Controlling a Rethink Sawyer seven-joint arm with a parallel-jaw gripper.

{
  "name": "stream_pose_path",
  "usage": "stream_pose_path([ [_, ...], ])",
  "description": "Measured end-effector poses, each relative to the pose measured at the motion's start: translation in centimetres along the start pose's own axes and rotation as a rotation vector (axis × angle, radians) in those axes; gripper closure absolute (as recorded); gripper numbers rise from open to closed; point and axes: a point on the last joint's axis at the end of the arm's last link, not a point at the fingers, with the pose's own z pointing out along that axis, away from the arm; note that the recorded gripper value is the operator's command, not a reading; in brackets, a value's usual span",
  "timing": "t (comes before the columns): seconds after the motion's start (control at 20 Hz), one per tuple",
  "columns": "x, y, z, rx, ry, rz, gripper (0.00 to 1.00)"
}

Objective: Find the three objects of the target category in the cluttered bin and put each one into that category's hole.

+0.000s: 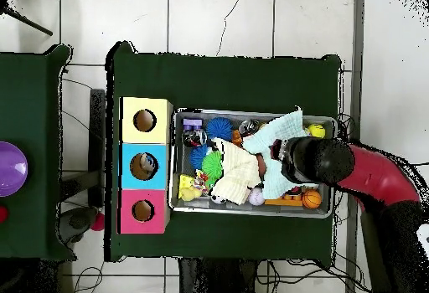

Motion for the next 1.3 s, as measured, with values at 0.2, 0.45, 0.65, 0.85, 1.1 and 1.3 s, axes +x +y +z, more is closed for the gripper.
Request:
stream_pose_path([
  [0.2, 1.5, 1.2, 1.5, -0.023, 0.042, -0.008, 0.00],
  [0.45, 2.7, 2.5, 3.0, -0.036, 0.077, -0.027, 0.00],
  [0.65, 3.7, 3.5, 4.3, -0.007, 0.097, -0.090, 0.00],
  [0.85, 4.5, 4.2, 5.1, 0.030, 0.106, -0.159, 0.00],
  [1.1, 5.2, 4.4, 5.7, 0.080, 0.108, -0.239, 0.00],
  [1.3, 5.3, 4.1, 6.0, 0.110, 0.103, -0.278, 0.00],
])
